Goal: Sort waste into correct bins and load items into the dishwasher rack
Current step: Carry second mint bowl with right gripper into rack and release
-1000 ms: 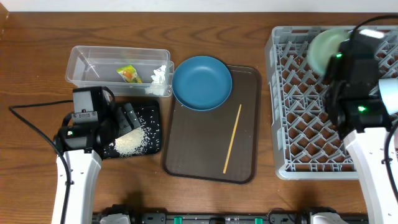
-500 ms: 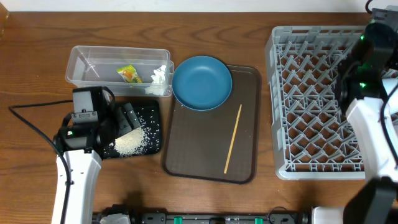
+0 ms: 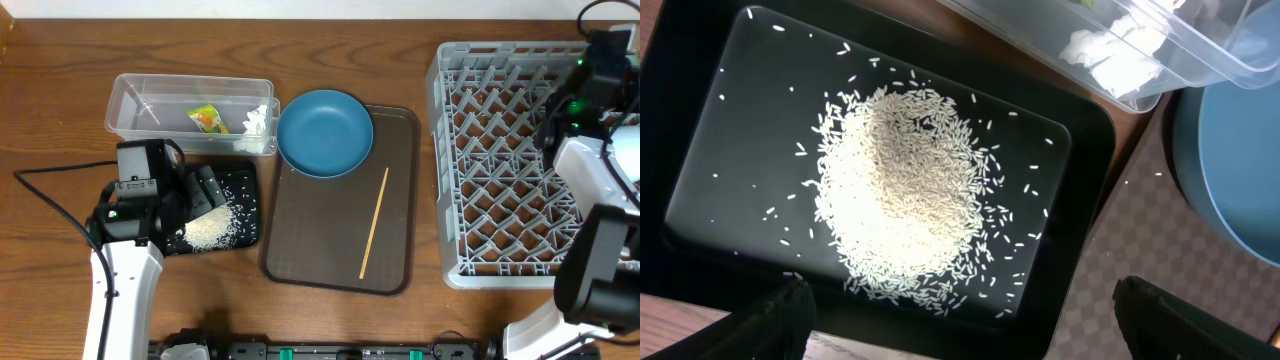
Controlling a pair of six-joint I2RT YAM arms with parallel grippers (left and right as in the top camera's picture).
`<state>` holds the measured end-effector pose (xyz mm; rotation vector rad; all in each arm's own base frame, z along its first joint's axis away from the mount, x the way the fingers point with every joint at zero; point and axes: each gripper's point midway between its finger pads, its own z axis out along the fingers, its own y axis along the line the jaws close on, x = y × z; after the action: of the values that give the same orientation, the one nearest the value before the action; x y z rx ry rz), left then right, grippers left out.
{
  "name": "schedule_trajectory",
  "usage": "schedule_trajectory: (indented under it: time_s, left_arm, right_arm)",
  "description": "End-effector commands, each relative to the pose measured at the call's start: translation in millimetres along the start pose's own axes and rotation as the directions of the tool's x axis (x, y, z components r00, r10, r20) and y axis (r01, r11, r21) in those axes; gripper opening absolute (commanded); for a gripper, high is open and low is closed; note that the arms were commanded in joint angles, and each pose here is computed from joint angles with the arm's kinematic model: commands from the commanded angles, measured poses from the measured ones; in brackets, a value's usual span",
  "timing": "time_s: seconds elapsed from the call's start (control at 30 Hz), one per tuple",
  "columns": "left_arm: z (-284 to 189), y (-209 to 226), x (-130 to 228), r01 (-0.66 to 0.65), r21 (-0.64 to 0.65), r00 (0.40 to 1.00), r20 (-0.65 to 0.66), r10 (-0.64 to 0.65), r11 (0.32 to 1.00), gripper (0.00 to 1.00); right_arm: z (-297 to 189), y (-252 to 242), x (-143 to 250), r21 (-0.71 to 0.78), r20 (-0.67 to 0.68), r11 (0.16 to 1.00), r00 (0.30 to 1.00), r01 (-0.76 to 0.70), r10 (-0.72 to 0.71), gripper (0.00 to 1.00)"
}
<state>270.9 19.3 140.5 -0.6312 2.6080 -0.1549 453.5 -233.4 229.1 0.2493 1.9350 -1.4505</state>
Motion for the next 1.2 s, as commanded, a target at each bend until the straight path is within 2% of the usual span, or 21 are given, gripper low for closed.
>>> schedule_trajectory:
  time_s: [0.0,0.17,0.43,0.8,0.9,1.03,1.17]
  left_arm:
    - [-1.7,1.9,-3.3,0.004,-0.011,1.000,0.009,-0.004,1.000,0.98]
    - [-1.7,1.9,-3.3,0.004,-0.011,1.000,0.009,-0.004,1.000,0.98]
    - [-1.7,1.9,-3.3,0.004,-0.011,1.000,0.009,-0.004,1.000,0.98]
    - [-1.7,1.9,-3.3,0.004,-0.011,1.000,0.009,-0.004,1.000,0.98]
    - [-1.7,1.9,-3.3,0.004,-0.011,1.000,0.009,-0.004,1.000,0.98]
    - [-1.7,1.9,-3.3,0.004,-0.011,1.000,0.009,-0.004,1.000,0.98]
    - [-1.7,1.9,-3.3,0.004,-0.011,1.000,0.009,-0.004,1.000,0.98]
  right_arm:
    - [7.1,15.5,7.7,-0.016,-0.011,0.999,0.999,0.039,-0.039,0.01]
    - [10.6,35.5,16.8,-0.040,-0.025,0.996,0.997,0.075,-0.076,0.01]
    - [9.6,41.5,19.1,-0.052,-0.029,0.994,0.995,0.092,-0.093,0.01]
    - [-21.7,82.4,25.9,-0.170,-0.044,0.972,0.984,0.161,-0.171,0.01]
    - [-31.1,93.1,37.7,-0.209,-0.070,0.954,0.969,0.217,-0.236,0.10]
    - [-42.9,103.6,52.0,-0.250,-0.102,0.934,0.952,0.256,-0.289,0.15]
    - [-46.6,106.4,57.5,-0.257,-0.132,0.945,0.961,0.204,-0.243,0.32]
